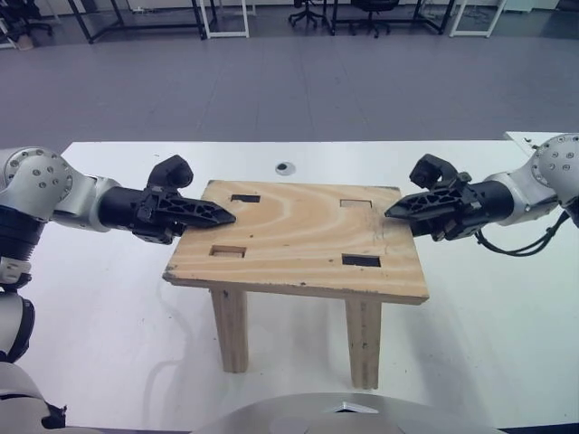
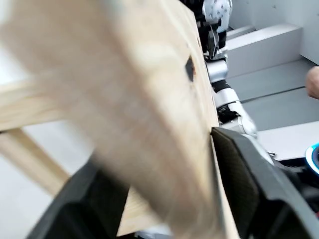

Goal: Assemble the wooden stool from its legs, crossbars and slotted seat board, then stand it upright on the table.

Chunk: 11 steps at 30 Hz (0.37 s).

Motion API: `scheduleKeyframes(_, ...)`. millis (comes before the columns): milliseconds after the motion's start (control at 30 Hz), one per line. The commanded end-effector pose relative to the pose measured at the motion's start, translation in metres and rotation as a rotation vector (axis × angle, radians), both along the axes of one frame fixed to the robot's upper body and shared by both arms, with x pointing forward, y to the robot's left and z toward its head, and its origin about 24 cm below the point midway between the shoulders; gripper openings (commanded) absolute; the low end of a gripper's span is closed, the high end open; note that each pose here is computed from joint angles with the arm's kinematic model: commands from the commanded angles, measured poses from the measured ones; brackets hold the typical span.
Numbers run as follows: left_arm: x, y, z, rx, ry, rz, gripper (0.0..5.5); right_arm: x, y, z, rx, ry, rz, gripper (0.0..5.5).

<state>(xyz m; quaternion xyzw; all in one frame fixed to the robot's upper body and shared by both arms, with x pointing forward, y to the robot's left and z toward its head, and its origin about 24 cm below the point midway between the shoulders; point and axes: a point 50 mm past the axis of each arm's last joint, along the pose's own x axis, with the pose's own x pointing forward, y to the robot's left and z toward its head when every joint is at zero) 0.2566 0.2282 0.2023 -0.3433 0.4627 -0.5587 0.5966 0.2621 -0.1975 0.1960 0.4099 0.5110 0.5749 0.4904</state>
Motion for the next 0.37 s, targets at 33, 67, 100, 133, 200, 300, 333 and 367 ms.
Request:
scheduleKeyframes(33, -0.002, 0.037, 0.010, 0.075, -0.079, 0.148, 3.31, -0.017, -0.044, -0.004, -0.144, -0.055, -0.168, 3.13)
scheduleKeyframes(67, -0.004, 0.049, 0.020, 0.074, -0.117, 0.199, 3.53, -0.024, -0.059, -0.003, -0.191, -0.090, -0.232, 3.35)
scheduleKeyframes(100, -0.006, 0.063, 0.031, 0.078, -0.174, 0.252, 3.62, -0.028, -0.077, 0.002, -0.235, -0.141, -0.324, 3.46)
scheduleKeyframes(133, -0.009, 0.078, 0.040, 0.091, -0.248, 0.315, 3.81, -0.030, -0.094, 0.009, -0.271, -0.216, -0.421, 3.65)
scheduleKeyframes(200, -0.012, 0.102, 0.041, 0.200, -0.436, 0.414, 4.15, -0.018, -0.109, 0.011, -0.343, -0.445, -0.585, 3.85)
scheduleKeyframes(300, 0.015, 0.122, -0.031, 0.643, -0.932, 0.851, 4.34, 0.019, -0.092, -0.051, -0.644, -0.943, -0.938, 3.85)
scheduleKeyframes(333, 0.014, 0.126, -0.065, 0.802, -1.019, 0.991, 4.34, 0.027, -0.085, -0.076, -0.743, -1.050, -1.064, 3.85)
scheduleKeyframes(367, 0.011, 0.125, -0.098, 0.914, -1.031, 1.086, 4.34, 0.033, -0.079, -0.102, -0.835, -1.110, -1.152, 3.85)
